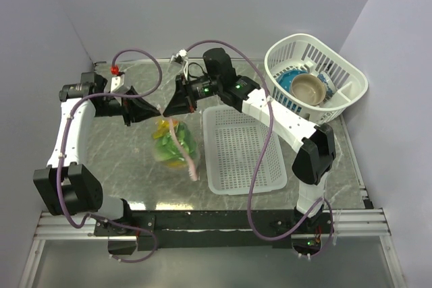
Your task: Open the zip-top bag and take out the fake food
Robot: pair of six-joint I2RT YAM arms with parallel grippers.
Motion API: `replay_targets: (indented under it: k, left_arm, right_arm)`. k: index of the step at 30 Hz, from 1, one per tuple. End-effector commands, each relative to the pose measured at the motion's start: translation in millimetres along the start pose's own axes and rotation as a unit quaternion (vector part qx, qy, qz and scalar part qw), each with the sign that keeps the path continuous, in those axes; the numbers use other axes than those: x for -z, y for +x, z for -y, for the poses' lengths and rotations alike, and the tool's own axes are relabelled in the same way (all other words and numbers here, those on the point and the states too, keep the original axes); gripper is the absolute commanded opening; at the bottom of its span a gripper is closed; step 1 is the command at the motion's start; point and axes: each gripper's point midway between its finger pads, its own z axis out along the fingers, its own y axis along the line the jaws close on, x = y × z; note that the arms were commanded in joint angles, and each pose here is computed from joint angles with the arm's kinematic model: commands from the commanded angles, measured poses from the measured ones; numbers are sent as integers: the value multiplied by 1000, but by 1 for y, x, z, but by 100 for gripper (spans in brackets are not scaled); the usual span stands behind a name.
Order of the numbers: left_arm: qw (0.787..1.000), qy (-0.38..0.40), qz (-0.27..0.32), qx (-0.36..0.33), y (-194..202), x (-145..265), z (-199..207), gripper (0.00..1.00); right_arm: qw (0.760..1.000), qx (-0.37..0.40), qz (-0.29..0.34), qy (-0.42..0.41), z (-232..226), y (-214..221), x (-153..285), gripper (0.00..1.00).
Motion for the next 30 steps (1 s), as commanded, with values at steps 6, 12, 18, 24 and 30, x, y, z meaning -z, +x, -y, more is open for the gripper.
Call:
replay_targets:
  k: [6, 12, 18, 24, 30]
  left_arm:
    - [996, 20, 75, -52, -35, -3, 12, 1]
    - [997, 20, 70, -31, -29, -4, 8, 1]
    - [997, 19, 70, -33, -26, -4, 9, 1]
    - [998, 18, 61, -25, -22, -4, 10, 3]
    - [998, 18, 60, -17, -17, -4, 12, 4]
  right_arm:
    - [996, 65, 53, 38, -13, -28, 7, 45]
    - [989, 77, 86, 90, -4, -39, 9, 54]
    - [989, 80, 94, 88, -3, -49, 4, 53]
    - [990, 70, 97, 70, -2, -51, -3, 45]
    - [991, 66, 100, 61, -4, -54, -7, 35]
